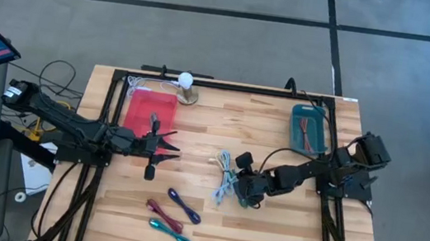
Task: Pick & Place USB Port
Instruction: Put the right light blue charger cable into the blue bin
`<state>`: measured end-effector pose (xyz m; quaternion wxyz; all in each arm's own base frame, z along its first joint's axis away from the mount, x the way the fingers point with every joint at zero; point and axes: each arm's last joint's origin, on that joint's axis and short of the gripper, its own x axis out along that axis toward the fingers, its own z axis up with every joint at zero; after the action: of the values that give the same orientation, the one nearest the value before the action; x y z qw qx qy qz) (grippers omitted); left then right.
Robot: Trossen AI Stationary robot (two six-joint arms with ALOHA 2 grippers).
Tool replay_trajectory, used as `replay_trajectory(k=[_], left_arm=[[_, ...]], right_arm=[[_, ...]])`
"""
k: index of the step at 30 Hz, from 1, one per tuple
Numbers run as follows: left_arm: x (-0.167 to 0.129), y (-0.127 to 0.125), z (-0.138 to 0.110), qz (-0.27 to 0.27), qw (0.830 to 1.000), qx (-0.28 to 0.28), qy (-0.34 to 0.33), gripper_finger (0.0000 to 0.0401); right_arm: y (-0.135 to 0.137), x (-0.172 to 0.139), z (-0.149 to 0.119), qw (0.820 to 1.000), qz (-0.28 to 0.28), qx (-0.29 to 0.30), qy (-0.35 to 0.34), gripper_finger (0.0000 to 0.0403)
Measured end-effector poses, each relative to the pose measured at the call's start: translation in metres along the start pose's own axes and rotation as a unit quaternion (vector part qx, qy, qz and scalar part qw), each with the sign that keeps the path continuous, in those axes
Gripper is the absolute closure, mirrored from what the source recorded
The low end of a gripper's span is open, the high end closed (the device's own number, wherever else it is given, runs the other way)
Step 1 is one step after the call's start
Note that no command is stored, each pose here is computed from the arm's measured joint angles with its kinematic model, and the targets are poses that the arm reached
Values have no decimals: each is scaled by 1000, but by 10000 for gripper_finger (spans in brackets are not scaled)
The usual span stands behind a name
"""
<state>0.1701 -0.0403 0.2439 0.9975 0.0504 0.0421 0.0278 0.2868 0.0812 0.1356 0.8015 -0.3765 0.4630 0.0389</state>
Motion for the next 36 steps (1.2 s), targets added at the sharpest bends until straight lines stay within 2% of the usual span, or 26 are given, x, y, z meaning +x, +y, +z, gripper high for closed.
replay_trajectory(k=[9,15,19,23,27,36], left_arm=[[0,0,0,0,1000,0,0,314],[0,0,0,0,1000,0,0,314],[0,0,0,0,1000,0,0,314],[0,0,0,0,1000,0,0,314],[0,0,0,0,1000,0,0,314],[0,0,0,0,1000,1,2,314]], right_arm=[[3,-13,5,1000,-4,-1,-19,399],[-15,-40,7,996,-32,63,-62,401],[-37,-64,2,985,-64,134,-88,402],[-58,-90,-15,968,-104,211,-85,402],[-72,-113,-40,945,-146,288,-52,402],[-78,-146,-99,874,-179,450,47,403]])
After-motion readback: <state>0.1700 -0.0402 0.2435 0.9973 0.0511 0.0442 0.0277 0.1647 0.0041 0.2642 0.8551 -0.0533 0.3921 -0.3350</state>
